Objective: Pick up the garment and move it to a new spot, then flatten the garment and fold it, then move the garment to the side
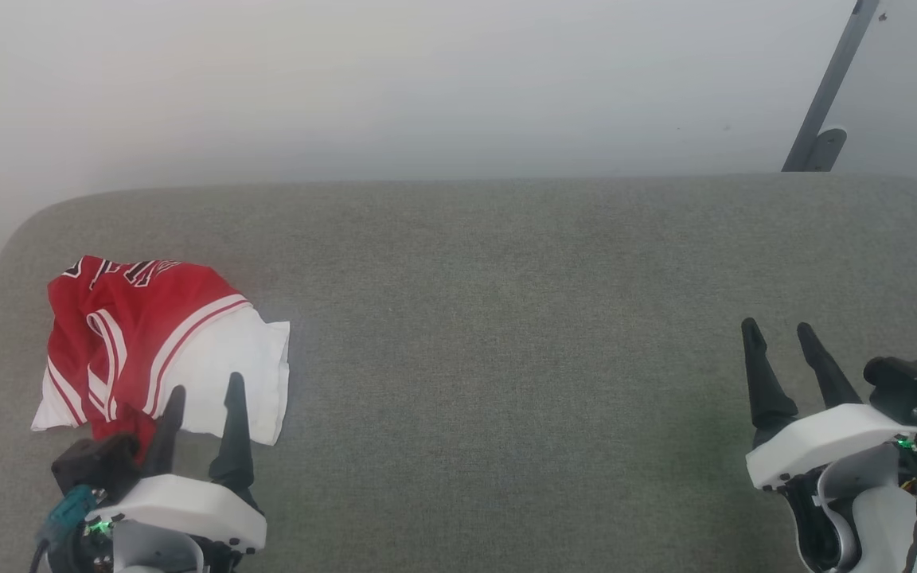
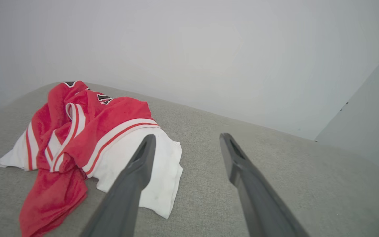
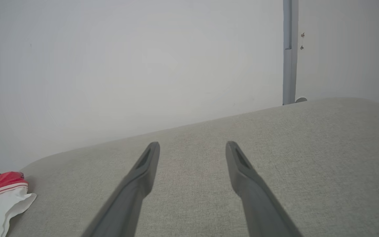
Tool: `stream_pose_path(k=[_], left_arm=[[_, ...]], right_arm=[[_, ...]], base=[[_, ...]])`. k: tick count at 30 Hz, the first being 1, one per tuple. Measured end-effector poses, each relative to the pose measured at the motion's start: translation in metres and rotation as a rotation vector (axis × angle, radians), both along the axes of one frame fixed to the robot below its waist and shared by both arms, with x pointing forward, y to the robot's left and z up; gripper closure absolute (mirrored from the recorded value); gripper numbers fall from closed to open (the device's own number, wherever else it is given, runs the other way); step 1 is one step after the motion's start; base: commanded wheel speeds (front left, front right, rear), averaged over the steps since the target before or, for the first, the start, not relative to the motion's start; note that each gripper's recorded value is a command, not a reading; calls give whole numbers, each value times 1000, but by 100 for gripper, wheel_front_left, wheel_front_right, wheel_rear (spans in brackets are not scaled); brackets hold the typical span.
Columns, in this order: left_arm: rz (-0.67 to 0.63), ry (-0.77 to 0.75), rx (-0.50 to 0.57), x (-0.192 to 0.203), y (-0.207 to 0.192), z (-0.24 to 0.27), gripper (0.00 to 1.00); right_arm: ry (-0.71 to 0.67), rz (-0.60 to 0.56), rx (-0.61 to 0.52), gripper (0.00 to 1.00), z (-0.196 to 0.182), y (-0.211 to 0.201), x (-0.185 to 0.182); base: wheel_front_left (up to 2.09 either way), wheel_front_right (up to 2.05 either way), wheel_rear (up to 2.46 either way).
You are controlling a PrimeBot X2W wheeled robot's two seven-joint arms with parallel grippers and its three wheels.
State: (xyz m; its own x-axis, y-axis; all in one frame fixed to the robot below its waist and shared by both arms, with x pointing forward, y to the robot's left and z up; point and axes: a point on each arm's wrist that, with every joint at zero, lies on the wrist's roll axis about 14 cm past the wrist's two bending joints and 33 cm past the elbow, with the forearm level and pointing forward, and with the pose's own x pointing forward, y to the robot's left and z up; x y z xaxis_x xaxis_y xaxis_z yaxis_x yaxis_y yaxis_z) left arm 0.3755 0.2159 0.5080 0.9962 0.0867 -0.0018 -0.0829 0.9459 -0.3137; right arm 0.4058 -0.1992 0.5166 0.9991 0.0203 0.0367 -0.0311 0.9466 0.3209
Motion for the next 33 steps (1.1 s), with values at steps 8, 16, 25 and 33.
stream_pose_path(k=[8,16,25,33], left_arm=[[7,-23,77,-2,2,5,0],[3,-39,137,-6,2,7,0],[-6,-54,204,-5,1,9,0],[-3,-57,223,-6,5,6,0]], right_arm=[[-29,-2,-92,0,7,-2,2],[-47,-5,-168,0,11,-4,1],[-56,-13,-220,0,11,-6,0],[-69,-36,-228,0,13,-13,-2]], base=[[0,0,0],[0,0,0],[0,0,0],[0,0,0]])
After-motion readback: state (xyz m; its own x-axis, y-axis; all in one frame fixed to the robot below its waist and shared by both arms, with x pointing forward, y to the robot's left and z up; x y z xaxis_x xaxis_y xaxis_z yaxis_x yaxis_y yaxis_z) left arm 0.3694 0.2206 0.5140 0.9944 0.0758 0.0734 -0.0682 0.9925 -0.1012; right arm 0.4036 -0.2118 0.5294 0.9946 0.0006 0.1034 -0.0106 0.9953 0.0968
